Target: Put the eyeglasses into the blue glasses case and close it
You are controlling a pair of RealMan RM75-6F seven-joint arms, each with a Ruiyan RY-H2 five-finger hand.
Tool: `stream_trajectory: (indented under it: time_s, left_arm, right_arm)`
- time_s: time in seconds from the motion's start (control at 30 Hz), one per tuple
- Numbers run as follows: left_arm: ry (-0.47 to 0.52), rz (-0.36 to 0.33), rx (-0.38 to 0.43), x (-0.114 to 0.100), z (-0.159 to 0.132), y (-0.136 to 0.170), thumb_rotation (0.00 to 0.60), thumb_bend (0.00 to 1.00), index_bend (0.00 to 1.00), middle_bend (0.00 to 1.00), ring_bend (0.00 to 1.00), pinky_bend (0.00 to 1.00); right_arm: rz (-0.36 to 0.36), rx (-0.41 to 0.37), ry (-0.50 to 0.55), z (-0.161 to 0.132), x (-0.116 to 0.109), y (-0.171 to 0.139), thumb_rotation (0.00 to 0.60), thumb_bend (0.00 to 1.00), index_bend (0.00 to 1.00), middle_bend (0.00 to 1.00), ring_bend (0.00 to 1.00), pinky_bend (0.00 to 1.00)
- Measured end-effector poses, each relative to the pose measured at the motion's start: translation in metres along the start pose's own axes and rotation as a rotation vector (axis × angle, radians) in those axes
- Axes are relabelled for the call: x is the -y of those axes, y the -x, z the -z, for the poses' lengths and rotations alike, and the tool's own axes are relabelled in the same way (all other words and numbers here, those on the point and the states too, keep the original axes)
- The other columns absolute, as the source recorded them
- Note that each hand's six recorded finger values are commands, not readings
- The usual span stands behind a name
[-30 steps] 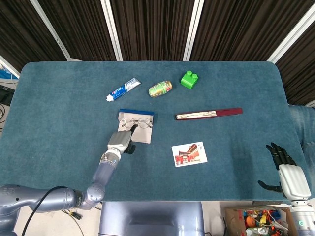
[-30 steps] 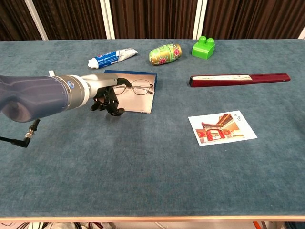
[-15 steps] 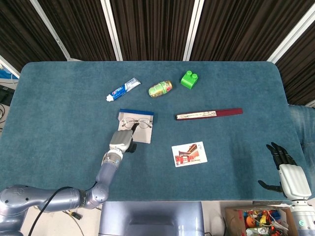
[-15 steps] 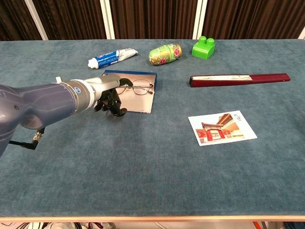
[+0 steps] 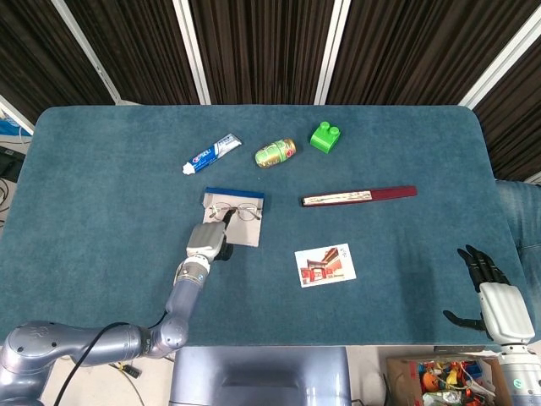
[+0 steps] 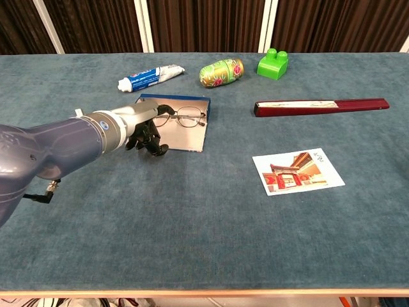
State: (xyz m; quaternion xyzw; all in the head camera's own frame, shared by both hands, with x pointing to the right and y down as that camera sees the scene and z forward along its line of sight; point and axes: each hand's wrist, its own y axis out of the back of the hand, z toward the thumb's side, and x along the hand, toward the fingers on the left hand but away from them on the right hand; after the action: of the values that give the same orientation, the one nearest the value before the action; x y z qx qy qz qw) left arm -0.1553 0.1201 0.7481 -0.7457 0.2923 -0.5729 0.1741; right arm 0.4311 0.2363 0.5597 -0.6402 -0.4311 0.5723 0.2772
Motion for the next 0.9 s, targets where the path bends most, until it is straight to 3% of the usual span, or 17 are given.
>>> stream_trajectory:
  time_s: [0.9]
  left_arm:
    - [-0.006,-0.005,-0.012,0.0021,0.001,-0.0049,0.6,0.46,0.0,0.8,0.77,0.8]
  right_arm:
    - [0.002,0.006,-0.002,0.0007,-0.0003,0.0,0.6,0.1,0.02,0.0,0.03,0.18]
